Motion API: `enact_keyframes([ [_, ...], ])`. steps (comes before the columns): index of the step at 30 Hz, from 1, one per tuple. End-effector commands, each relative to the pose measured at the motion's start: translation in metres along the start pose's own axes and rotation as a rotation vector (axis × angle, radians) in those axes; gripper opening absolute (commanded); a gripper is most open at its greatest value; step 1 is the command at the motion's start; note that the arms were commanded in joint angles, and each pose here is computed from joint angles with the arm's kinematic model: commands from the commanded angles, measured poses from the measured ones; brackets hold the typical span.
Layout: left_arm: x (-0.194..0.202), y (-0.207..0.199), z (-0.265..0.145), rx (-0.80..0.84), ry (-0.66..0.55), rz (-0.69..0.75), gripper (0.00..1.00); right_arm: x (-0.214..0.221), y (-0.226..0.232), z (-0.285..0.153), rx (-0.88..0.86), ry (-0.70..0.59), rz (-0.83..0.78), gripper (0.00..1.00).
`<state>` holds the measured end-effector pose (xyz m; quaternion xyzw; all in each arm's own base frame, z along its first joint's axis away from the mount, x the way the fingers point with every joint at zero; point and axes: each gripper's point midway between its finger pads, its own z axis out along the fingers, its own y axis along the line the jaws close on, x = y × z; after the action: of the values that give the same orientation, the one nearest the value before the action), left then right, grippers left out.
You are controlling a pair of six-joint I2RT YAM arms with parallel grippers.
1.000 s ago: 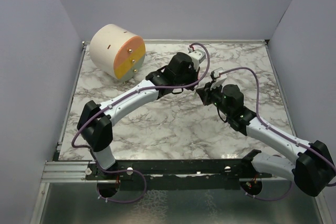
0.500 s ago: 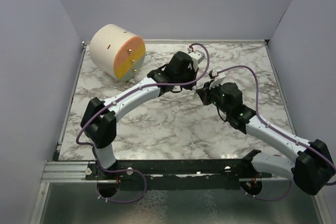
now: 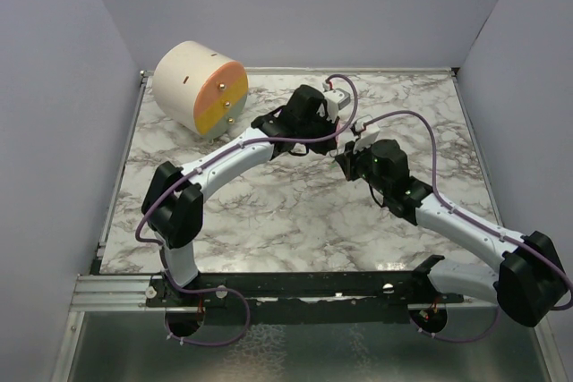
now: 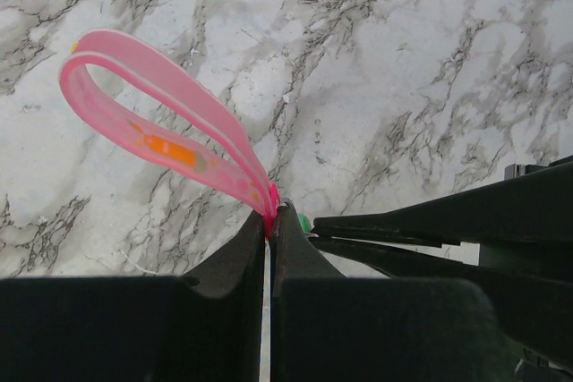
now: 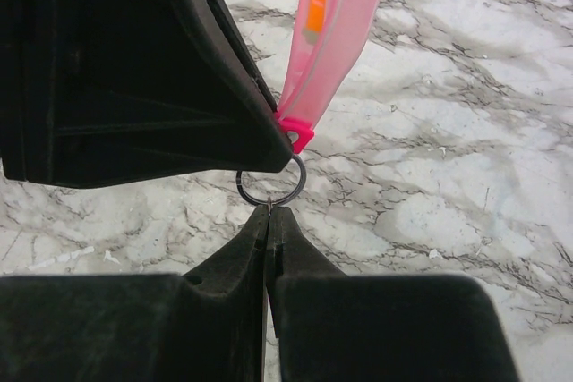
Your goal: Put the keys on the keyring
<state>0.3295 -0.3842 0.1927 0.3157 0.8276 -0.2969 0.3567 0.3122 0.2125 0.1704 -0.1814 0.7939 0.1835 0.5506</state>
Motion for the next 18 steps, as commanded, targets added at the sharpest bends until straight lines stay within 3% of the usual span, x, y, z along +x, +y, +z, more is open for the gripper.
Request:
enact_keyframes([
  [1, -0.005, -0.009, -0.001, 0.073, 0.008, 0.025, 0.00, -0.012, -0.009, 0.000, 0.057, -0.021, -0.031, 0.01],
  [18, -0.002, 0.008, 0.002, 0.019, 0.012, -0.006, 0.00, -0.009, -0.009, -0.002, 0.062, 0.021, -0.025, 0.01],
])
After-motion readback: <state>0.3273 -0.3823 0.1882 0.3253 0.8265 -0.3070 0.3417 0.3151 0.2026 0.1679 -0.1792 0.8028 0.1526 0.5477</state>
